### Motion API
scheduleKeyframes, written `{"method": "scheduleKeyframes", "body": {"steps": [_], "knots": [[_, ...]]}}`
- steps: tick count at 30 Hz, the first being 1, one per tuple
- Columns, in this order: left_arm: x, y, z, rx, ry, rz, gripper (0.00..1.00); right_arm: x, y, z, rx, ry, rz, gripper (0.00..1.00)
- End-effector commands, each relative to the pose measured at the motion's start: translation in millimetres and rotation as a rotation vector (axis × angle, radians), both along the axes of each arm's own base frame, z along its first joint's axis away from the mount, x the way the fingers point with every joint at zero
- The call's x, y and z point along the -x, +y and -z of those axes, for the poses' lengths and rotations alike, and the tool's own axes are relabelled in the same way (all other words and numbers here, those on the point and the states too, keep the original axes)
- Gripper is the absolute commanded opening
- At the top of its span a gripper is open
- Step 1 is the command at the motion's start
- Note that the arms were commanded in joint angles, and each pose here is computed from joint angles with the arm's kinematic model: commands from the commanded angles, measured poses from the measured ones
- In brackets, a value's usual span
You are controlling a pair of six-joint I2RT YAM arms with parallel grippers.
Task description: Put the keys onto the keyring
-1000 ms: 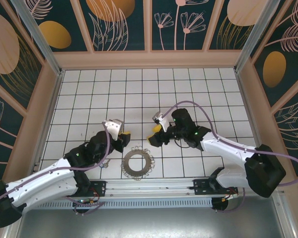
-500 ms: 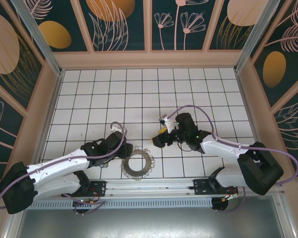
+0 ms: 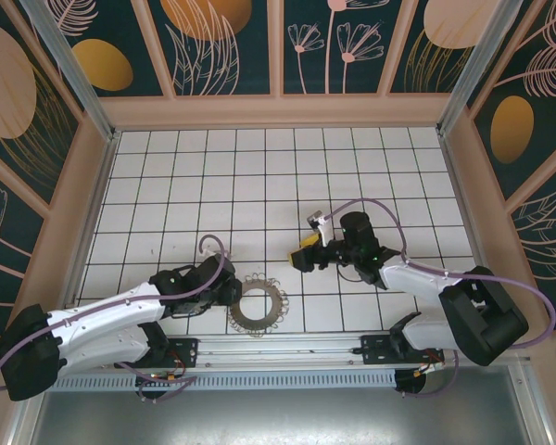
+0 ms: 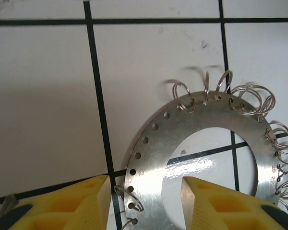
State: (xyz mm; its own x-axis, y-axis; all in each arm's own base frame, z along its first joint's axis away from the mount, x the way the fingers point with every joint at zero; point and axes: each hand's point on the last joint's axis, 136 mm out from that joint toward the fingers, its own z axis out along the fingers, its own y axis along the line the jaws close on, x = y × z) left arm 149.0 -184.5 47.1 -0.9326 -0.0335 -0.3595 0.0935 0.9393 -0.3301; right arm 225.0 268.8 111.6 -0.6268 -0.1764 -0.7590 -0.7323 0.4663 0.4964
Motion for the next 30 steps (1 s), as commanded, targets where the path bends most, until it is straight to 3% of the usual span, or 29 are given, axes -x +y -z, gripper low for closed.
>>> {"method": "scheduleKeyframes", "body": {"steps": [1, 11, 23, 30], "knots": [[9.9, 3.0, 10.2, 0.010, 0.057, -0.026, 0.45, 2.5, -1.3, -10.5, -0.065, -0.019, -0.016, 0.75], [21.7, -20.0, 23.8, 0.117, 0.118, 0.036, 0.45, -4.0, -11.3, -19.5, -0.092, -0.044, 0.010, 0.76], [-12.6, -78.1, 5.5, 0.184, 0.028, 0.150, 0.31, -13.7, -19.8, -25.9, -0.079, -0.067, 0.043, 0.77], [-43.3, -88.8, -1.2, 0.053, -0.058, 0.176, 0.30, -15.8, -23.3, -27.6, -0.081, -0.068, 0.064, 0.77]]}}
